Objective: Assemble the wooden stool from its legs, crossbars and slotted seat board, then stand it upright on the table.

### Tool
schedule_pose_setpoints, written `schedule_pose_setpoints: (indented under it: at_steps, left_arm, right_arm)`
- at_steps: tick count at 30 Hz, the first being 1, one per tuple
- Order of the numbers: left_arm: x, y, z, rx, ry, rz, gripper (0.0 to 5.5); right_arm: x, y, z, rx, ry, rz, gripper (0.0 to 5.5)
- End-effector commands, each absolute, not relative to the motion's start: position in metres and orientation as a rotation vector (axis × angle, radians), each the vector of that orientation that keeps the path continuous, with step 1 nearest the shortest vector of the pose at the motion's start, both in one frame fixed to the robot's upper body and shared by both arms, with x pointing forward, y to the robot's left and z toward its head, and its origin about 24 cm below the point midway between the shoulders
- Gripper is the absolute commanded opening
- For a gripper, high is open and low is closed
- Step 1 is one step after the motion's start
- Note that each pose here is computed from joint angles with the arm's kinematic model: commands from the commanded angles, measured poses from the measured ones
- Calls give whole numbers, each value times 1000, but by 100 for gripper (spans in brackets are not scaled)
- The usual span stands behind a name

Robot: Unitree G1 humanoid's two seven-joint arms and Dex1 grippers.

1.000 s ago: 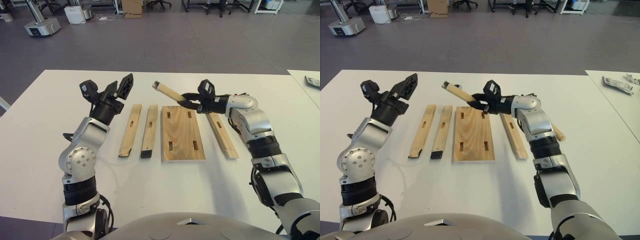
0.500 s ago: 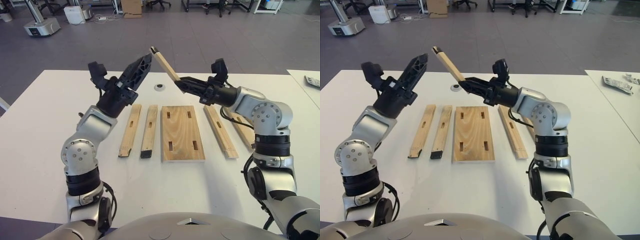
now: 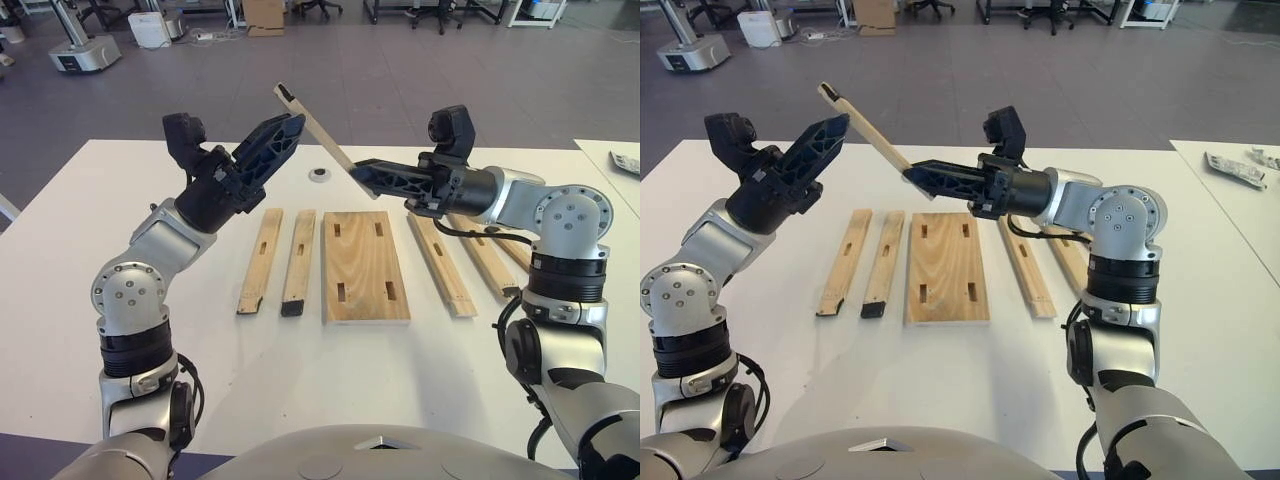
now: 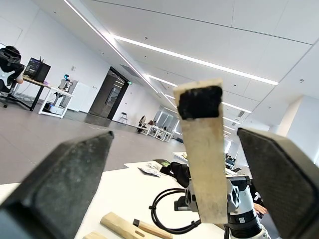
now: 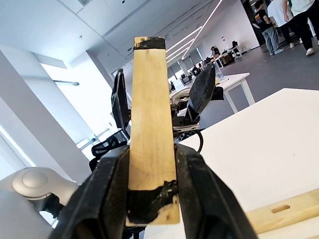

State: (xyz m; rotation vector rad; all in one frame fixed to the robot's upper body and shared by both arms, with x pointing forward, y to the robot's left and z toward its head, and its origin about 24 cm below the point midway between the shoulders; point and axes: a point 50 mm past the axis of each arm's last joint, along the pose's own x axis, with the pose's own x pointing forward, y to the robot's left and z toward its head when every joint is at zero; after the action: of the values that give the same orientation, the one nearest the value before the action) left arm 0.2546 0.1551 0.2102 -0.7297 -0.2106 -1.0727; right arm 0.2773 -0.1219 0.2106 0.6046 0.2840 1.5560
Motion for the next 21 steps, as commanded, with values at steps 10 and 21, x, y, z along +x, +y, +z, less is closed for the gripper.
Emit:
schedule_pose_setpoints:
  at_steps: [10, 21]
  left_arm:
    - [248, 154, 219, -806, -221, -1160, 313]
    - [246, 153, 218, -812, -194, -1190, 130]
  right_arm:
    - [272, -119, 203, 597, 319, 1566, 130]
    - [270, -116, 206, 566, 317, 1601, 130]
